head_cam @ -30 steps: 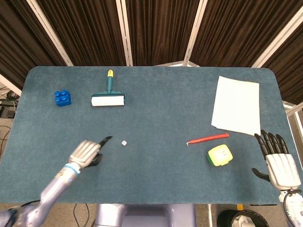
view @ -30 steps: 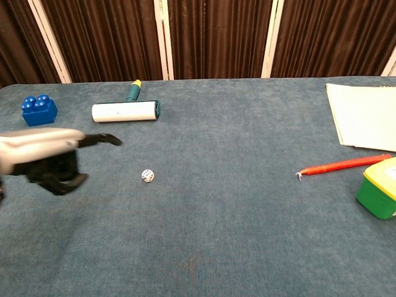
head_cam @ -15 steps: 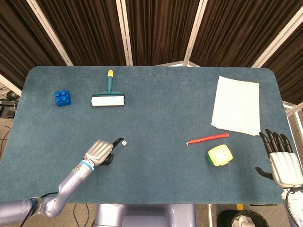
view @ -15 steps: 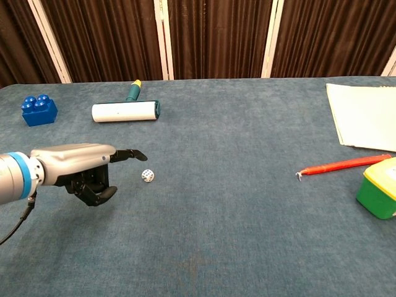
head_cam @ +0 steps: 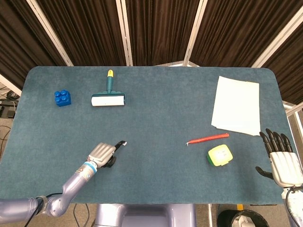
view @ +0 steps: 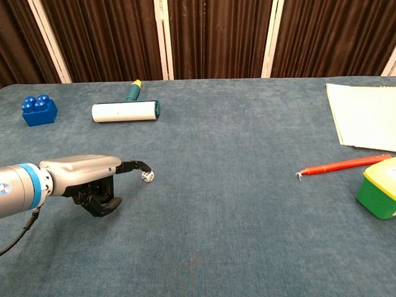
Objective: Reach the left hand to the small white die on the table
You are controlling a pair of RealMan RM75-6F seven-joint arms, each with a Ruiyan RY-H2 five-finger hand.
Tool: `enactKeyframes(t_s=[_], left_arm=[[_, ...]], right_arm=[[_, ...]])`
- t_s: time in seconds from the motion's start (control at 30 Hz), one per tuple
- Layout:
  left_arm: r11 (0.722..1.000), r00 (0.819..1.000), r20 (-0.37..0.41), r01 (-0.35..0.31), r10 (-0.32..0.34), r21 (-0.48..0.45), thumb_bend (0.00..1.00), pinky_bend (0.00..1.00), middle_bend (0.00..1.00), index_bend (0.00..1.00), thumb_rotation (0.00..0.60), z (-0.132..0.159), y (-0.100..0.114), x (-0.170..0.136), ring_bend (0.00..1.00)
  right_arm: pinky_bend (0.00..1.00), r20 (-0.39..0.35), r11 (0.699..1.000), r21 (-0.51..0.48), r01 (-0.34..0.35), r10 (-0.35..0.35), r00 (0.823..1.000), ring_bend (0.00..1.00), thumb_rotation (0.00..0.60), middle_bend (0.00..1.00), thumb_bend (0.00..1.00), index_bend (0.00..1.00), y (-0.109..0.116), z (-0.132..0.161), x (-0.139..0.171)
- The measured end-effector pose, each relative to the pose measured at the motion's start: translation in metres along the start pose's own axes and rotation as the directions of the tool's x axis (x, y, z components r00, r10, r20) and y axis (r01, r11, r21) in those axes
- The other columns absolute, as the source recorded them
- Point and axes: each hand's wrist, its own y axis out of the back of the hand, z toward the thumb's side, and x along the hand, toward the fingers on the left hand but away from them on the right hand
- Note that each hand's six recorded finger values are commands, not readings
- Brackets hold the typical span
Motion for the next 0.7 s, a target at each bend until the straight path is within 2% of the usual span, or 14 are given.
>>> enactKeyframes(t_s=[0.33,0.7], left_arm=[[1.0,1.0,-0.003,0.012,-0.012,-0.016,0.67,1.0,0.97,0.04,0.6,-0.002,-0.005,-0.008,0.9],[0.998,0.998,-0.035,0.054,-0.056,-0.034,0.67,1.0,0.96,0.04,0.6,-0.01,-0.016,-0.021,0.9]], right_arm=[[0.0,-0.002,1.0,0.0,-0.001,0.001,1.0,0.0,0.6,0.0,0.0,0.0,0.0,0.001,0.0],[0.0,-0.005,1.0,-0.001,0.001,-0.001,1.0,0.0,0.6,0.0,0.0,0.0,0.0,0.001,0.0]])
